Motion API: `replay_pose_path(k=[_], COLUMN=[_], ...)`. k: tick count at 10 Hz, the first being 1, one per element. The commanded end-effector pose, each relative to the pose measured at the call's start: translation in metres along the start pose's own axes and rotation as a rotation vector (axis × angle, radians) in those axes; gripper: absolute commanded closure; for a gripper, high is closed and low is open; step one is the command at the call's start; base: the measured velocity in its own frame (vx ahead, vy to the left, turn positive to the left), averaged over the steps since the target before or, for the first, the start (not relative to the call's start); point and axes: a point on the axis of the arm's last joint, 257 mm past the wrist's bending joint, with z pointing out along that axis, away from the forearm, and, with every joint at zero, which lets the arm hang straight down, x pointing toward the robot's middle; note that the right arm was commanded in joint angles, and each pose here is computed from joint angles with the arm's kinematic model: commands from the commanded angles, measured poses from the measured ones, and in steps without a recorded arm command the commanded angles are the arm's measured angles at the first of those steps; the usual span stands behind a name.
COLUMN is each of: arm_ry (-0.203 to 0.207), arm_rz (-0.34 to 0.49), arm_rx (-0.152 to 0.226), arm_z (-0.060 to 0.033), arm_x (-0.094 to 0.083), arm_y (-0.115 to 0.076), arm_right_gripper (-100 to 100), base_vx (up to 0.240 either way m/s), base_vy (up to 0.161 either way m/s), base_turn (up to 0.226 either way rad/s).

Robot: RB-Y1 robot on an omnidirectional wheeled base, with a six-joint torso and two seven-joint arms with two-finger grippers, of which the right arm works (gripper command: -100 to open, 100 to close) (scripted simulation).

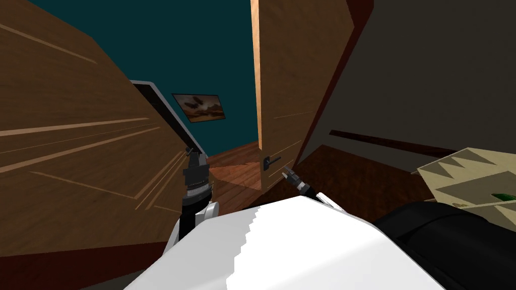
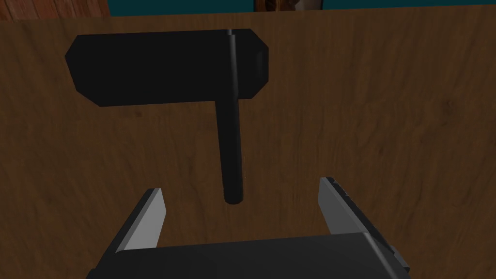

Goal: Push the door open

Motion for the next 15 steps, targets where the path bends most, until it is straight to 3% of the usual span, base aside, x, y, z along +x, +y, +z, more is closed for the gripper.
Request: replay_pose_path(k=[1,5,6,7,12,15], arm_ry=[-0.013,-0.040,-0.036,-0.036,-0.036,-0.100], arm_rz=[0.001,0.005,0.005,0.005,0.005,-0.015], arm_rx=[0.002,0.006,0.005,0.005,0.005,0.003], arm_z=[0.0047,0.0152,0.0141,0.0141,0.0141,0.0248], arm_x=[-0.004,-0.013,-0.011,-0.011,-0.011,-0.037], arm_y=[-0.002,-0.005,-0.005,-0.005,-0.005,-0.004], arm_right_gripper=[-100,-100,-100,100,100,100], base_vx=[0.229,0.200,0.088,-0.010,-0.013,0.139], base_vy=[0.125,0.061,0.011,-0.002,-0.003,0.098], base_turn=[0.089,0.070,0.015,-0.012,0.002,-0.032])
